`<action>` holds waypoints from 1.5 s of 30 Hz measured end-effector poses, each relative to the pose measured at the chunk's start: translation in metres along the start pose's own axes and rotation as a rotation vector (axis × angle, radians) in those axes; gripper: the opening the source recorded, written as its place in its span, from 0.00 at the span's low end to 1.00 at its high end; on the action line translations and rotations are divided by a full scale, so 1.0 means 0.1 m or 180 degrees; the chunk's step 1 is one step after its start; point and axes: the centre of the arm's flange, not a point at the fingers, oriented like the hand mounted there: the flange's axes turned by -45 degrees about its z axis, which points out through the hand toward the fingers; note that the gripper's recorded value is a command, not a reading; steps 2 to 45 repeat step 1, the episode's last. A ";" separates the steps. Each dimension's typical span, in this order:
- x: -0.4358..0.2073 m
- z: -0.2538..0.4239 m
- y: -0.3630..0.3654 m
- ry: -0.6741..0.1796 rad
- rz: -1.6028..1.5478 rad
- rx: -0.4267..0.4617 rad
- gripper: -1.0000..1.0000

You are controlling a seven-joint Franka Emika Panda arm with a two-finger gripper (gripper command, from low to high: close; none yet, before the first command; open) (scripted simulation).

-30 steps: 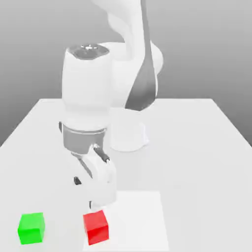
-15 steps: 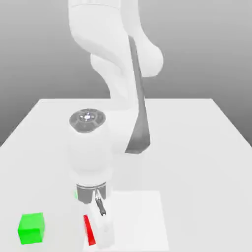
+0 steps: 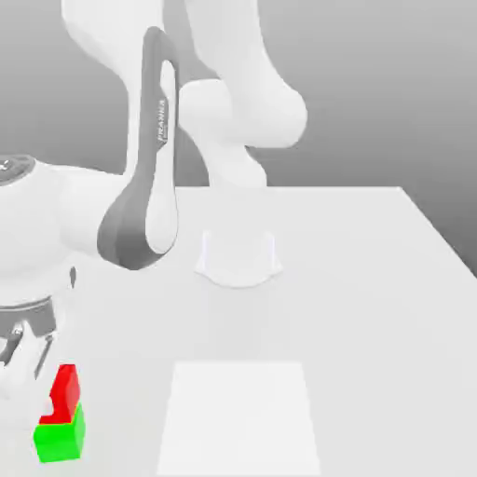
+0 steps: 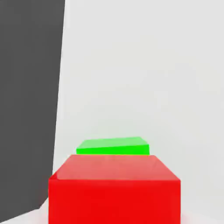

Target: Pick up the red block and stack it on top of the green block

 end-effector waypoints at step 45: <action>0.00 0.00 0.00 0.0000 0.0000 0.0000 1.00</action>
